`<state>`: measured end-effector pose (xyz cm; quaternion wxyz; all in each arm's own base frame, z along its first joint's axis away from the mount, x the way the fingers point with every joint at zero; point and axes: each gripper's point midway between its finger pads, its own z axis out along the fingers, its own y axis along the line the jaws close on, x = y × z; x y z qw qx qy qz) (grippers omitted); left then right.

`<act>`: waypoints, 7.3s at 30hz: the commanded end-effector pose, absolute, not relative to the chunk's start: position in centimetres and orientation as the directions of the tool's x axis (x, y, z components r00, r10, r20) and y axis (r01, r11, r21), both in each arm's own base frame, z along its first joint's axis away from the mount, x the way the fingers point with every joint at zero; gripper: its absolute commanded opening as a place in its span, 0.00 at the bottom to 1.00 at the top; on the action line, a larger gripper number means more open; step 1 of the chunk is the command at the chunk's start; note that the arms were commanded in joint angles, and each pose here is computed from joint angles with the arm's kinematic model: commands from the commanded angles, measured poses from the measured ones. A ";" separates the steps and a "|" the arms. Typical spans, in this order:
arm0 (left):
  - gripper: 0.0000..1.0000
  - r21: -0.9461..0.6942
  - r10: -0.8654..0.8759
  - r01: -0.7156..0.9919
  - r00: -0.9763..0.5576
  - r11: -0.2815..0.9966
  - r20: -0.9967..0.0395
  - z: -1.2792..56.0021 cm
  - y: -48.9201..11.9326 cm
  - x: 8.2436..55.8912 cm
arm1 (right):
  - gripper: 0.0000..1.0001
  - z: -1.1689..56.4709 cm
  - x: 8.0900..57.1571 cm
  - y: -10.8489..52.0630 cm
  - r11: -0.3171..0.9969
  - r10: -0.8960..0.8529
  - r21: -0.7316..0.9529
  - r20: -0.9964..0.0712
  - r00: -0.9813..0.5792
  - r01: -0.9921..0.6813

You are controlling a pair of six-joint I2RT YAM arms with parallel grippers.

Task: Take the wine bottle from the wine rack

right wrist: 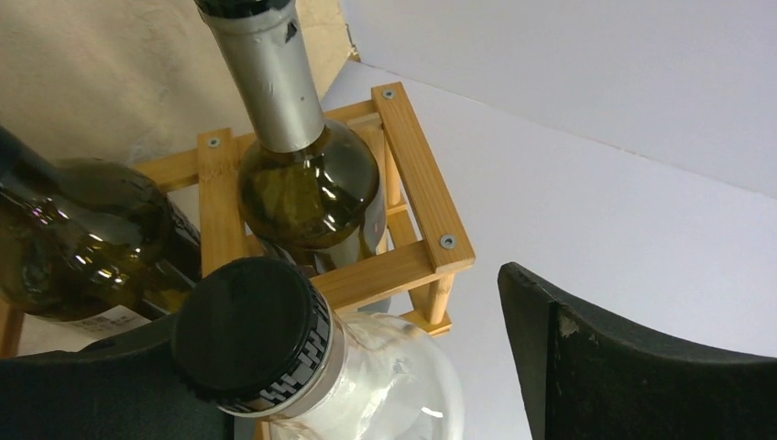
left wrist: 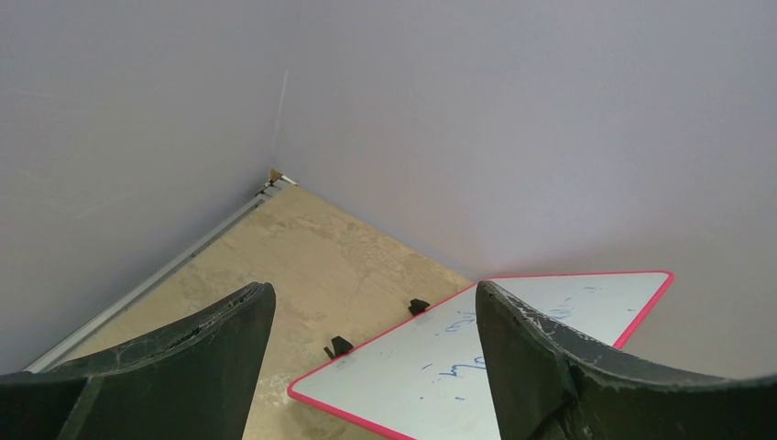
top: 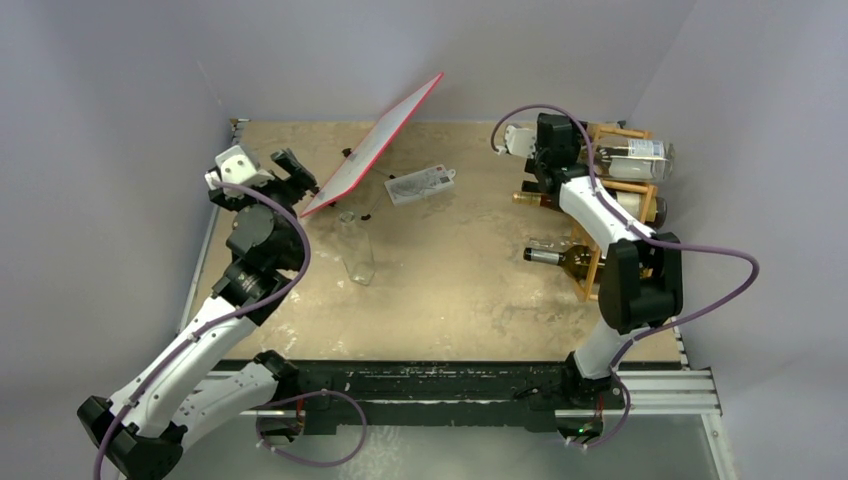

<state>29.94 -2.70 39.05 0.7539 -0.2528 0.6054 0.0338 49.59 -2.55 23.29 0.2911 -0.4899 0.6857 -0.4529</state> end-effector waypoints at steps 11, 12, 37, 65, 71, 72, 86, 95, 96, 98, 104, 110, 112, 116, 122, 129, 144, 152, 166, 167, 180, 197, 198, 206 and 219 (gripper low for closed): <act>0.79 -0.355 -0.263 -0.349 0.285 0.867 -0.922 39.6 -2.8 29.9 | 0.73 24.6 50.0 -3.1 0.081 -0.937 -0.930 0.051 -0.346 -0.357; 0.80 -0.355 -0.263 -0.349 0.284 0.867 -0.922 39.5 -2.8 30.0 | 0.72 24.4 49.9 -3.0 0.083 -0.938 -0.928 0.050 -0.343 -0.362; 0.79 -0.353 -0.266 -0.338 0.278 0.872 -0.923 39.4 -3.2 30.2 | 0.00 29.9 49.1 -3.2 0.185 -0.923 -0.954 -0.086 -0.375 -0.236; 0.79 -0.352 -0.269 -0.330 0.273 0.876 -0.924 39.4 -3.4 30.4 | 0.00 37.9 48.0 0.0 0.348 -0.911 -0.935 -0.319 -0.261 -0.074; 0.79 -0.350 -0.269 -0.324 0.270 0.879 -0.925 39.4 -3.6 30.4 | 0.00 39.3 47.5 0.1 0.391 -0.897 -0.919 -0.369 -0.243 -0.050; 0.80 -0.351 -0.269 -0.325 0.270 0.878 -0.924 39.4 -3.6 30.4 | 0.00 39.4 47.4 0.2 0.395 -0.896 -0.917 -0.372 -0.243 -0.052; 0.80 -0.344 -0.266 -0.321 0.262 0.882 -0.928 39.2 -3.8 30.7 | 0.00 42.7 46.8 0.8 0.532 -0.830 -0.847 -0.525 -0.187 0.012; 0.80 -0.350 -0.273 -0.314 0.265 0.882 -0.925 39.4 -3.9 30.7 | 0.00 45.6 45.2 0.4 0.579 -0.797 -0.812 -0.582 -0.161 0.072; 0.80 -0.348 -0.272 -0.313 0.263 0.884 -0.926 39.3 -4.0 30.7 | 0.00 45.8 45.0 0.4 0.584 -0.793 -0.808 -0.588 -0.157 0.076; 0.80 -0.348 -0.272 -0.313 0.262 0.884 -0.926 39.3 -4.0 30.7 | 0.00 46.1 44.8 0.4 0.589 -0.790 -0.804 -0.594 -0.151 0.081; 0.80 -0.350 -0.275 -0.309 0.261 0.884 -0.925 39.3 -4.1 30.8 | 0.00 48.3 43.9 -0.5 0.575 -0.790 -0.806 -0.592 -0.159 0.142; 0.80 -0.350 -0.276 -0.308 0.261 0.884 -0.925 39.3 -4.0 30.7 | 0.00 50.1 43.2 -0.6 0.580 -0.787 -0.797 -0.602 -0.138 0.168; 0.80 -0.351 -0.277 -0.308 0.261 0.884 -0.925 39.3 -4.1 30.8 | 0.00 50.5 43.1 -0.4 0.590 -0.784 -0.792 -0.609 -0.123 0.159; 0.80 -0.349 -0.276 -0.307 0.258 0.885 -0.926 39.3 -4.1 30.8 | 0.00 51.1 42.7 1.0 0.598 -0.791 -0.793 -0.608 -0.073 0.118; 0.80 -0.349 -0.273 -0.314 0.262 0.883 -0.926 39.4 -3.9 30.7 | 0.00 51.7 42.2 4.0 0.573 -0.817 -0.815 -0.576 -0.015 0.084; 0.80 -0.346 -0.266 -0.326 0.265 0.880 -0.927 39.5 -3.6 30.5 | 0.00 51.2 42.0 9.0 0.571 -0.819 -0.821 -0.571 0.058 -0.009; 0.80 -0.343 -0.256 -0.341 0.273 0.875 -0.927 39.7 -3.1 30.2 | 0.00 46.2 39.5 23.9 0.683 -0.535 -0.605 -0.796 0.284 -0.408; 0.80 -0.340 -0.255 -0.341 0.270 0.876 -0.929 39.5 -3.2 30.3 | 0.00 42.3 37.2 28.4 0.683 -0.325 -0.435 -0.900 0.290 -0.587; 0.81 -0.333 -0.242 -0.358 0.275 0.873 -0.931 39.6 -2.8 30.1 | 0.00 37.5 34.8 35.2 0.553 -0.036 -0.189 -0.978 0.203 -0.812; 0.81 -0.332 -0.242 -0.358 0.274 0.873 -0.931 39.5 -2.8 30.1 | 0.00 37.2 34.6 35.6 0.540 -0.028 -0.188 -0.978 0.206 -0.820; 0.81 -0.328 -0.241 -0.354 0.270 0.876 -0.932 39.4 -3.0 30.3 | 0.00 33.9 32.3 39.4 0.452 0.000 -0.168 -0.982 0.189 -0.876; 0.81 -0.325 -0.240 -0.352 0.264 0.878 -0.934 39.2 -3.2 30.5 | 0.00 30.9 30.7 40.7 0.400 0.005 -0.165 -0.983 0.182 -0.902; 0.81 -0.326 -0.241 -0.351 0.265 0.878 -0.934 39.2 -3.2 30.4 | 0.00 30.9 30.7 40.8 0.396 0.005 -0.168 -0.983 0.185 -0.903; 0.81 -0.324 -0.239 -0.350 0.264 0.879 -0.934 39.3 -3.2 30.5 | 0.00 30.0 30.2 41.5 0.362 0.006 -0.165 -0.984 0.179 -0.918; 0.81 -0.318 -0.235 -0.347 0.260 0.882 -0.936 39.2 -3.3 30.6 | 0.35 28.8 30.3 42.0 0.368 -0.012 -0.137 -0.990 0.143 -0.920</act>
